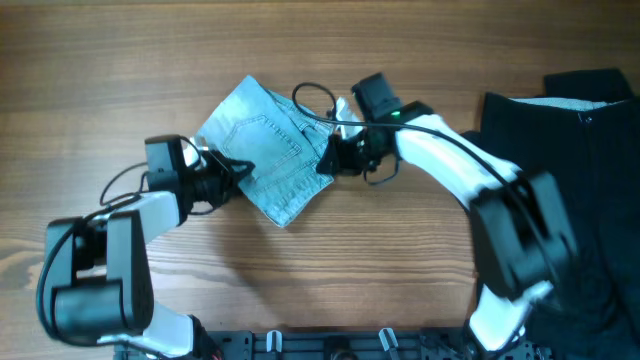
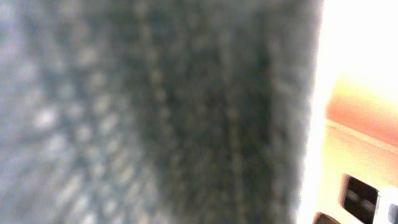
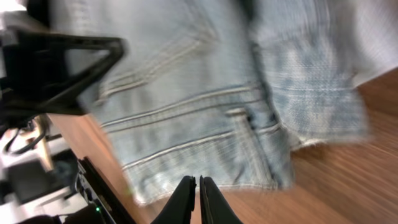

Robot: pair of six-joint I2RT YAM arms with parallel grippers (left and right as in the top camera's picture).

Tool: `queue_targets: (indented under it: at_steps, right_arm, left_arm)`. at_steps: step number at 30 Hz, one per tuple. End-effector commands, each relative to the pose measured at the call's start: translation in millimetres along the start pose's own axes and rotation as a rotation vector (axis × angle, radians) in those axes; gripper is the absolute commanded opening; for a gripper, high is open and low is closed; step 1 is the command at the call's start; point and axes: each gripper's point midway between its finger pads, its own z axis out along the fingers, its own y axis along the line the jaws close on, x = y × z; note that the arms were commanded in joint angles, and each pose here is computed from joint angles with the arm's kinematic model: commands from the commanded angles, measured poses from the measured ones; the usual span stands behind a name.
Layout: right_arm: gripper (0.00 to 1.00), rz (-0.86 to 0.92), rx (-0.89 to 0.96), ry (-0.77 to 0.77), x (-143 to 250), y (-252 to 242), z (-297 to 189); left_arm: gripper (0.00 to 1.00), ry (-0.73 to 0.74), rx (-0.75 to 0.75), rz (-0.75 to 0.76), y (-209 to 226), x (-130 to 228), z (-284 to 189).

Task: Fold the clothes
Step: 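Carry the folded jeans with the left gripper to the upper-left corner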

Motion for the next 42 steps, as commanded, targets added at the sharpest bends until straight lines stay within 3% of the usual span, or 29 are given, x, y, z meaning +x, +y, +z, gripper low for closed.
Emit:
queue_targets:
  at_steps: [1, 5, 9, 16, 18, 19, 22, 23, 24, 32, 36, 40, 42]
  right_arm:
    - [0.12, -0.159, 0.133, -0.267, -37, 24, -84]
    - [0.13, -0.169, 0.158, -0.338, -40, 29, -111]
    - [0.12, -0.163, 0.172, -0.339, -42, 24, -110]
    - [0.12, -0.151, 0.206, -0.337, -41, 17, -110]
    - [0.12, -0.142, 0.211, -0.323, -37, 15, -110]
    - [0.12, -0.138, 0.215, -0.318, -36, 14, -109]
    - [0.13, -0.135, 0.216, -0.315, -35, 14, -109]
    - [0.13, -0.136, 0.216, -0.316, -35, 14, -109]
    - [0.13, -0.136, 0.216, -0.316, -35, 14, -109]
    - [0.16, -0.127, 0.226, -0.305, -30, 14, -112]
    - [0.18, -0.133, 0.263, -0.367, -26, 26, -142]
    - [0.20, -0.072, 0.468, -0.603, -27, 32, -225]
    - [0.23, -0.088, 0.505, -0.723, -21, 49, -268]
  left_arm:
    - [0.04, -0.102, 0.200, 0.163, -90, -39, -47]
    - [0.04, -0.273, 0.258, 0.211, -118, -95, -95]
    - [0.04, -0.456, 0.297, 0.272, -116, -154, -124]
    - [0.04, -0.526, 0.148, 0.155, -16, -213, -107]
    - [0.08, -0.546, 0.115, 0.081, 19, -225, -113]
    - [0.14, -0.553, 0.105, 0.055, 29, -228, -117]
    - [0.69, -0.588, 0.092, 0.009, 47, -236, -136]
    - [0.81, -0.599, 0.092, 0.002, 50, -238, -142]
    - [0.99, -0.603, 0.101, -0.002, 52, -239, -147]
    - [0.99, -0.410, 0.216, -0.004, 31, -201, -143]
    - [0.99, -0.425, 0.171, 0.184, -11, -173, -176]
    - [1.00, -0.489, 0.123, 0.458, -89, -125, -227]
    - [1.00, -0.557, 0.000, 0.589, -117, -99, -249]
